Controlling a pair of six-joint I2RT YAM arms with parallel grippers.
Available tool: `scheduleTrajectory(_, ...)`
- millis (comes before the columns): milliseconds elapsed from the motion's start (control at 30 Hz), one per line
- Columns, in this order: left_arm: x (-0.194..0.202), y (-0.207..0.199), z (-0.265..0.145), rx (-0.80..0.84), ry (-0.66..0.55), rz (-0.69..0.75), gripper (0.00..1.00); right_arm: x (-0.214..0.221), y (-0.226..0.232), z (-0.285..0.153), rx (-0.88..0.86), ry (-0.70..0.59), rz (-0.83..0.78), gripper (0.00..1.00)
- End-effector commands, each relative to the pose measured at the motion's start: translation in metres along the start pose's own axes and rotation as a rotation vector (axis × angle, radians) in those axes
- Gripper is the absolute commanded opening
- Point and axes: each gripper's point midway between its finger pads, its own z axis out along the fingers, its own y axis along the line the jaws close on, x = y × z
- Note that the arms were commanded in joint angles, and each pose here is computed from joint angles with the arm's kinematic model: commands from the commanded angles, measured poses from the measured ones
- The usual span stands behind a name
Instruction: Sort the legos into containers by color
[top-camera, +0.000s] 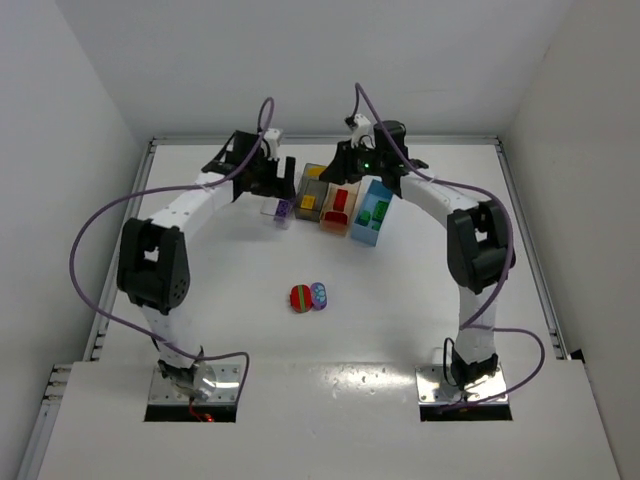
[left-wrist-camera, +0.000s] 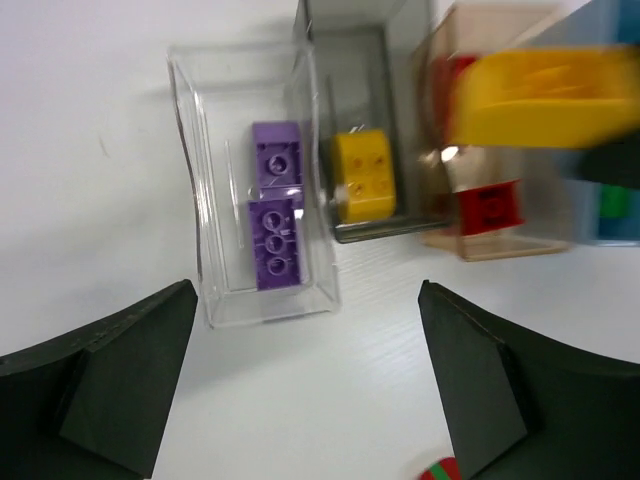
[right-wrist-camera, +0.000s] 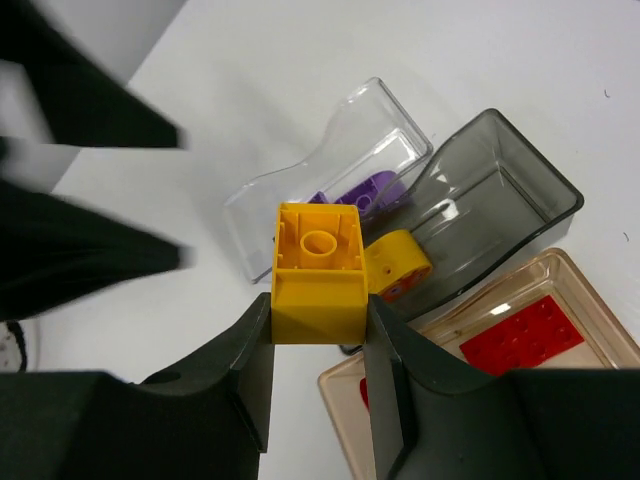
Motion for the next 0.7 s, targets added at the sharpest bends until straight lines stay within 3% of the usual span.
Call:
scheduleTrajectory(0,-0.075,-0.022,-0.078,0.056,-0.263,-0.048,1.0,-0.007,-0.013,0.019,0.059,-0.021,-0.036,0.0)
scheduleTrajectory(67,-0.076,-0.02,-0.092,0.076,-0.27,-0.121,1.0,-0.008,-0.014,0.028,0.06,-0.022,-0.054,0.0)
scheduleTrajectory(233,-0.068,-0.02,-0.119,0.285,-0.255,-0.142,1.0,0.012,-0.03,0.052,0.097,0.019,-0.071,0.02)
scheduleTrajectory(333,-0.063,-0.017,-0.126,0.34,-0.255,-0.15,1.0,0.019,-0.036,0.063,0.111,0.034,-0.089,0.1)
scheduleTrajectory(367,-0.062,-0.014,-0.13,0.333,-0.261,-0.153,1.0,0.015,-0.035,0.068,0.123,0.024,-0.1,0.2)
scheduleTrajectory(433,-0.055,-0.01,-0.128,0.31,-0.256,-0.153,1.0,0.023,-0.036,0.075,0.137,0.045,-0.103,0.27)
scheduleTrajectory(467,-0.05,-0.009,-0.128,0.3,-0.249,-0.158,1.0,0.017,-0.038,0.074,0.152,0.033,-0.109,0.38)
scheduleTrajectory(567,-0.039,-0.002,-0.125,0.274,-0.23,-0.154,1.0,0.022,-0.039,0.075,0.171,0.05,-0.124,0.58)
scheduleTrajectory(667,-0.036,-0.008,-0.138,0.297,-0.255,-0.077,1.0,0.013,-0.038,0.065,0.204,0.052,-0.161,0.66)
